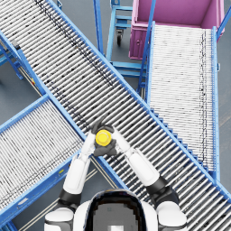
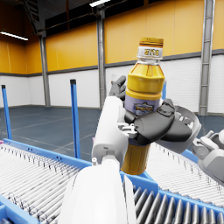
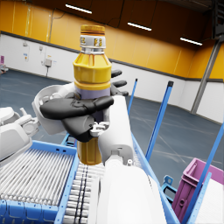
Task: Pick up the oil and place it on the left assembly line, put the cola on the right, and keep Sprite still
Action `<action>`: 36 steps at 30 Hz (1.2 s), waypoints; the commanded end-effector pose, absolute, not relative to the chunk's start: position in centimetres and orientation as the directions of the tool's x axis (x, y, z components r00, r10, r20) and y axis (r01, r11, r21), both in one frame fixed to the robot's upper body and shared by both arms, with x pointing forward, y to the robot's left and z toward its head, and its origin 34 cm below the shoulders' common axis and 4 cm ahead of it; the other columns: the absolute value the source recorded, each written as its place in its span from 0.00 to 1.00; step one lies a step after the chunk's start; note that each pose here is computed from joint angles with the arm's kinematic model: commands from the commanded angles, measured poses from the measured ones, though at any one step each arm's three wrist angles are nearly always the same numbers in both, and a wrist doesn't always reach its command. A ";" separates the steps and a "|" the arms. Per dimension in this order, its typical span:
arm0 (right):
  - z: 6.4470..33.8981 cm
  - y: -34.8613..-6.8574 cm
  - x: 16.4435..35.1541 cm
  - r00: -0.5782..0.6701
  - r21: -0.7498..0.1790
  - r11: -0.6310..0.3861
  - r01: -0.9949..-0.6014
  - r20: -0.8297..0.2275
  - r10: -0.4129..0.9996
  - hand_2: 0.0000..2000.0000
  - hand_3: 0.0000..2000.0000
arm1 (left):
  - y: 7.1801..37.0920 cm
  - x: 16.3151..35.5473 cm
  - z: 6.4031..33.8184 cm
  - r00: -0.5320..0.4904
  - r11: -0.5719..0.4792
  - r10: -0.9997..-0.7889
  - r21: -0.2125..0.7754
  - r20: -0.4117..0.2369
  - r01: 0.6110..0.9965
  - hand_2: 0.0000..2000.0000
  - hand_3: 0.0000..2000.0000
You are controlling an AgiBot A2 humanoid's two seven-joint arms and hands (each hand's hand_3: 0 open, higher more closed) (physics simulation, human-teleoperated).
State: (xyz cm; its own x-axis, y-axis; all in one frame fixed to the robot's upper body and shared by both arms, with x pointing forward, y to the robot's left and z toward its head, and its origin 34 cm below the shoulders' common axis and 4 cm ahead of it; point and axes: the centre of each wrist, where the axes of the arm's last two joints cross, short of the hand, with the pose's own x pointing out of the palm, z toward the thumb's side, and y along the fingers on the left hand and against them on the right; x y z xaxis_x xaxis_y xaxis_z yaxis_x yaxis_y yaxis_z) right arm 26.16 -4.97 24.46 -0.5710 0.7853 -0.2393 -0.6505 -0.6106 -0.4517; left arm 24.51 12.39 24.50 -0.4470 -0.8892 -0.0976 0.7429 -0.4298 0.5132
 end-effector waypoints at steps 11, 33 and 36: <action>27.3 -8.8 24.7 -0.460 -0.566 -0.488 -0.664 -0.204 0.864 0.00 0.00 | 17.5 24.3 26.0 -0.263 -0.235 -0.964 0.589 -0.039 0.774 1.00 1.00; 26.7 -6.7 24.7 -0.519 -0.548 -0.513 -0.661 -0.161 0.840 0.00 0.00 | 37.4 17.0 17.7 0.594 0.598 -0.796 0.304 0.116 0.742 0.00 0.35; 26.6 -7.1 24.8 -0.507 -0.548 -0.498 -0.672 -0.149 0.849 0.00 0.00 | 39.7 15.8 19.5 0.674 0.662 -0.730 0.363 0.114 0.655 0.00 0.00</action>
